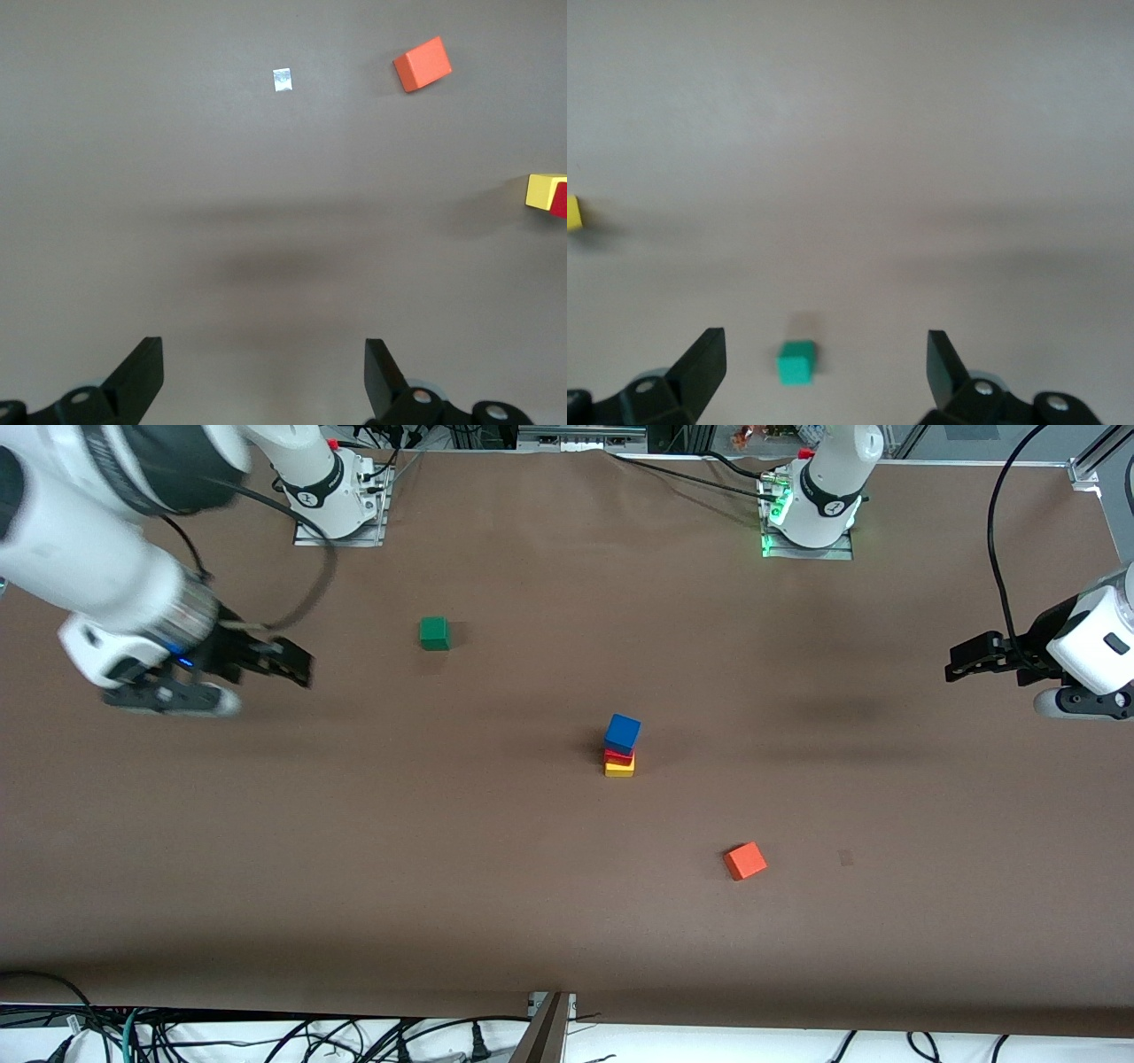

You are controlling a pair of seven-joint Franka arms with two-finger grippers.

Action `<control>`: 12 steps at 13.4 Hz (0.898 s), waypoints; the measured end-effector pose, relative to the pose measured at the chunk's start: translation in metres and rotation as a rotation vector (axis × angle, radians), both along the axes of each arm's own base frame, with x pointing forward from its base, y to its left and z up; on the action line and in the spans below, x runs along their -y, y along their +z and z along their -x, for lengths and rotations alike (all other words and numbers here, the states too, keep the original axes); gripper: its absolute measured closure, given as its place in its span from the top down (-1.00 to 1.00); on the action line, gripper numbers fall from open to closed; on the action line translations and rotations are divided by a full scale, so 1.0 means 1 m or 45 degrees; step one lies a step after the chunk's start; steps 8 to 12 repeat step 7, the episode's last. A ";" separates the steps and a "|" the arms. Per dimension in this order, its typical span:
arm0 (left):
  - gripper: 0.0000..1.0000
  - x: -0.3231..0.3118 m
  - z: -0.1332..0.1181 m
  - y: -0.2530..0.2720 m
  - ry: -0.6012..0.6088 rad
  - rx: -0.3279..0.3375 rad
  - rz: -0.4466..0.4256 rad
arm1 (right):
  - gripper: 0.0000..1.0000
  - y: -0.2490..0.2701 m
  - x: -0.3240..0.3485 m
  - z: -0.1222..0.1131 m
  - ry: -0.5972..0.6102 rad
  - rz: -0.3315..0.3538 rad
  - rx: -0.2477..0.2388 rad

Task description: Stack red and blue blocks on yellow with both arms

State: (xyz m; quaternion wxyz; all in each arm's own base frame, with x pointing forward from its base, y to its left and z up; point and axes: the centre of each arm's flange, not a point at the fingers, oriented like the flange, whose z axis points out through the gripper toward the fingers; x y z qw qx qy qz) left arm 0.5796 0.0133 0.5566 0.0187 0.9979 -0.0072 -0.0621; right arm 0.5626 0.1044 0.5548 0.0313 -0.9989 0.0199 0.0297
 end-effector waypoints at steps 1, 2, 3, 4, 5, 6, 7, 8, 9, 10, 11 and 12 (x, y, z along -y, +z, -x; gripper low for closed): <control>1.00 0.000 0.000 0.000 0.000 0.000 0.000 | 1.00 0.003 0.024 0.013 0.026 -0.004 0.000; 1.00 0.000 0.000 0.000 0.000 0.000 0.000 | 1.00 0.006 0.037 0.023 0.059 0.020 0.007; 1.00 0.000 0.000 0.000 0.000 0.000 0.000 | 1.00 0.010 0.040 0.030 0.086 0.049 0.018; 1.00 0.000 0.000 0.000 0.000 0.000 0.000 | 1.00 0.013 0.037 0.033 0.103 0.065 0.029; 1.00 0.000 0.000 0.000 0.000 0.000 0.000 | 1.00 0.014 0.032 0.033 0.115 0.071 0.040; 1.00 0.000 0.000 0.000 0.000 0.000 0.000 | 1.00 0.014 0.030 0.031 0.121 0.073 0.047; 1.00 0.000 0.000 0.000 0.000 0.000 0.000 | 1.00 0.013 0.029 0.030 0.122 0.074 0.050; 1.00 0.000 0.000 0.000 0.000 0.000 0.000 | 1.00 0.013 0.029 0.030 0.122 0.074 0.050; 1.00 0.000 0.000 0.000 0.000 0.000 0.000 | 1.00 0.013 0.029 0.030 0.122 0.074 0.050; 1.00 0.000 0.000 0.000 0.000 0.000 0.000 | 1.00 0.013 0.029 0.030 0.122 0.074 0.050; 1.00 0.000 0.000 0.000 0.000 0.000 0.000 | 1.00 0.013 0.029 0.030 0.122 0.074 0.050; 1.00 0.000 0.000 0.000 0.000 0.000 0.000 | 1.00 0.013 0.029 0.030 0.122 0.074 0.050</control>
